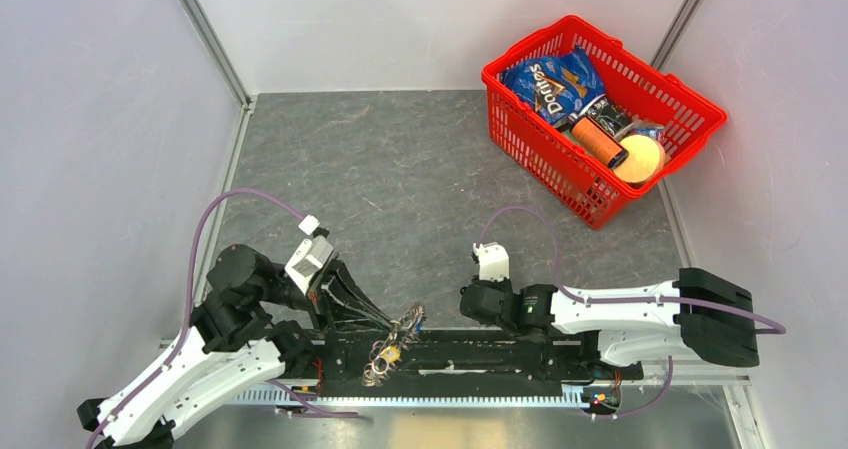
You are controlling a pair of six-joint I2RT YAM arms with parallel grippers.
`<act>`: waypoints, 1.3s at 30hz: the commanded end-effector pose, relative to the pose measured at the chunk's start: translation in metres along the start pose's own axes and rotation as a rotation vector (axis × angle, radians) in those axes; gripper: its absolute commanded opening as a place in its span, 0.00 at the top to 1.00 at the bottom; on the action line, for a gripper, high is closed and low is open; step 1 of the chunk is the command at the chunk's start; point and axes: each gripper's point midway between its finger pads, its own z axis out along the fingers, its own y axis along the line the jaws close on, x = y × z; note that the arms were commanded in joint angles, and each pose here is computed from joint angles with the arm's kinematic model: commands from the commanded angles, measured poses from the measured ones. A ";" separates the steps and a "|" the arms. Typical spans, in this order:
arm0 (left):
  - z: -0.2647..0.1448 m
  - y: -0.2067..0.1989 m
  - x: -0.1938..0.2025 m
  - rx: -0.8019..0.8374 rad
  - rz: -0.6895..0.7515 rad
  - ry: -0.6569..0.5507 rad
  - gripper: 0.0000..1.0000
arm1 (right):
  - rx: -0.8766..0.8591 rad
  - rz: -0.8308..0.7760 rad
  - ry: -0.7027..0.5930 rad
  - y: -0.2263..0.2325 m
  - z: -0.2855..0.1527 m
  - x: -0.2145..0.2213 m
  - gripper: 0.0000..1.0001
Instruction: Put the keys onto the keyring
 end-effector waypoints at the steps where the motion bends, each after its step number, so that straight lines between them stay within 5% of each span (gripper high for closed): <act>1: -0.001 -0.012 -0.020 0.022 0.091 -0.043 0.98 | 0.018 0.039 -0.059 0.007 -0.002 -0.018 0.70; 31: -0.001 -0.011 -0.022 0.017 0.083 -0.046 0.98 | 0.028 0.042 -0.074 0.013 0.010 -0.016 0.83; 39: 0.000 -0.012 -0.023 0.019 0.082 -0.048 0.98 | 0.048 0.044 -0.083 0.008 0.010 -0.017 0.93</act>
